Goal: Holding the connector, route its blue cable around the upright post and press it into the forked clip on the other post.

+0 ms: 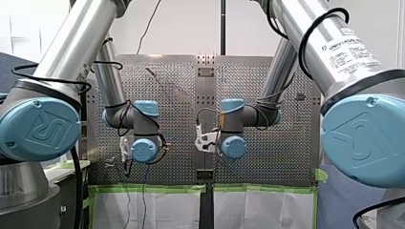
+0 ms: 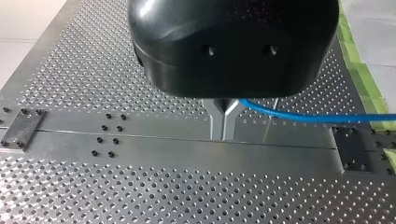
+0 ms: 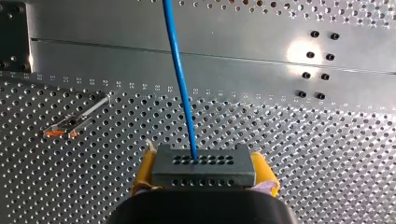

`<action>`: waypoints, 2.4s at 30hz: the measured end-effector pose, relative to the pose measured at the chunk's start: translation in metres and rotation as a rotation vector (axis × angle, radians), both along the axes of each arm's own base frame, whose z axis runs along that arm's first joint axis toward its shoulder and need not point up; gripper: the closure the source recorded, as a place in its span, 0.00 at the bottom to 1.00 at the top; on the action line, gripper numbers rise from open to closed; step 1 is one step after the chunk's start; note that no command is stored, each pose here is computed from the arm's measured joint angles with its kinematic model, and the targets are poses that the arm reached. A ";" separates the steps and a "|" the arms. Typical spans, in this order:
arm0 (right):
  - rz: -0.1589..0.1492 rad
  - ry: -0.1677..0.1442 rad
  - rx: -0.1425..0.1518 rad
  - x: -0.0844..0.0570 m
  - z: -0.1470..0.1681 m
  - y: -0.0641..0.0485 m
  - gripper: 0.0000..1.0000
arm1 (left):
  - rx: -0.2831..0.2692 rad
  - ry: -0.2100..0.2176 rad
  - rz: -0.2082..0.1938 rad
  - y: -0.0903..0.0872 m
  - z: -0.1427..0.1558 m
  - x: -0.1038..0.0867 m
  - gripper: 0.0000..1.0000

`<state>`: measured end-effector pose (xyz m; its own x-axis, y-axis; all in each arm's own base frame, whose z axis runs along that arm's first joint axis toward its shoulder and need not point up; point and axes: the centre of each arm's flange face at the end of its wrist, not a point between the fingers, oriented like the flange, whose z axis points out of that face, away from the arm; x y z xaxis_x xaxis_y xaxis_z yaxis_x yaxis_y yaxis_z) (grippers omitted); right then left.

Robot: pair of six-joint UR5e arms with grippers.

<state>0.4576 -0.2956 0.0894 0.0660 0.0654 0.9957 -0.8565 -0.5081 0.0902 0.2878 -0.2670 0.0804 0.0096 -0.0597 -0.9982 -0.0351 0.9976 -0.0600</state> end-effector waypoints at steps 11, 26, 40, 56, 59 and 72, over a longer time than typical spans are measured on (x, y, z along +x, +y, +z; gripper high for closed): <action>0.000 0.000 0.000 0.000 0.000 0.000 0.98 | 0.000 0.000 0.000 0.000 0.000 0.000 1.00; 0.000 0.000 0.000 0.000 0.000 0.000 0.98 | 0.000 0.000 0.000 0.000 0.000 0.000 1.00; 0.000 0.000 0.000 0.000 0.000 0.000 0.98 | 0.000 0.000 0.000 0.000 0.000 0.000 1.00; 0.000 0.000 0.000 0.000 0.000 0.000 0.88 | 0.000 0.000 0.000 0.000 0.000 0.000 1.00; 0.000 0.000 0.000 0.000 0.000 0.000 0.98 | 0.000 0.000 0.000 0.000 0.000 0.000 1.00; 0.000 0.000 0.000 0.000 0.000 0.000 0.98 | 0.000 0.000 0.000 0.000 0.000 0.000 1.00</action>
